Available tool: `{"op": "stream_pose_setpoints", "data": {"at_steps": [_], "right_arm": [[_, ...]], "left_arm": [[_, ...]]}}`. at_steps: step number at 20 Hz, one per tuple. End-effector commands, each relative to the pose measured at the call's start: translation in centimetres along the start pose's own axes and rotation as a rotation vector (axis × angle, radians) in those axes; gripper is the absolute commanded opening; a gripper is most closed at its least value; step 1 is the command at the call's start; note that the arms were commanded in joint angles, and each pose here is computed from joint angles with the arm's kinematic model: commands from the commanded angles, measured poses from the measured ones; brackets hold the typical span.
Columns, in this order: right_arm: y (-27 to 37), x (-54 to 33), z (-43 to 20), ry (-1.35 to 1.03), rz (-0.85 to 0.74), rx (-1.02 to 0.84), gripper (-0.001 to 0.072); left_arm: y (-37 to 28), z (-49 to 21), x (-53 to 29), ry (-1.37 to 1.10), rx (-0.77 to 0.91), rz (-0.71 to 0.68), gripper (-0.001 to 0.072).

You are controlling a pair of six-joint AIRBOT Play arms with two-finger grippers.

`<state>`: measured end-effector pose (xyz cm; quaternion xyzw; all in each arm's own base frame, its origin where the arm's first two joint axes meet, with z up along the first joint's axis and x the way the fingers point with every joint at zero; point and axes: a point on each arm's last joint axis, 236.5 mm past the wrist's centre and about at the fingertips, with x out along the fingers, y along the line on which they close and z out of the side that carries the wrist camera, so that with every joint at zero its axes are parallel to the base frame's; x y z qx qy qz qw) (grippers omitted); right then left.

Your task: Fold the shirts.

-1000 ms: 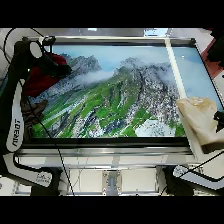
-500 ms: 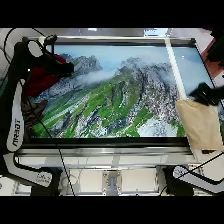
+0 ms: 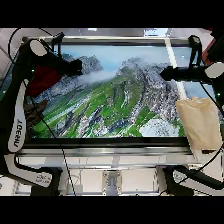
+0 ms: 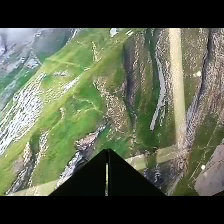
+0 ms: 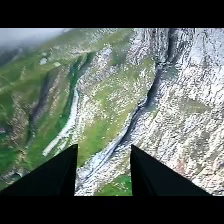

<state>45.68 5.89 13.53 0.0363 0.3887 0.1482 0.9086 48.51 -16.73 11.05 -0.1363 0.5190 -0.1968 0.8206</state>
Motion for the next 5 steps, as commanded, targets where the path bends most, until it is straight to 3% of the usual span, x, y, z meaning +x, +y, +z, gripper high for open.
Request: {"op": "stream_pose_setpoints", "data": {"at_steps": [1, 5], "right_arm": [[0.17, 0.38, -0.25, 0.018, -0.056, -0.103, 0.0369], [0.16, 0.38, -0.23, 0.017, -0.056, -0.103, 0.0369]], "left_arm": [[-0.38, 0.22, 0.04, -0.01, -0.001, -0.012, 0.0015], [-0.37, -0.43, 0.04, 0.018, 0.001, -0.011, 0.0015]]}}
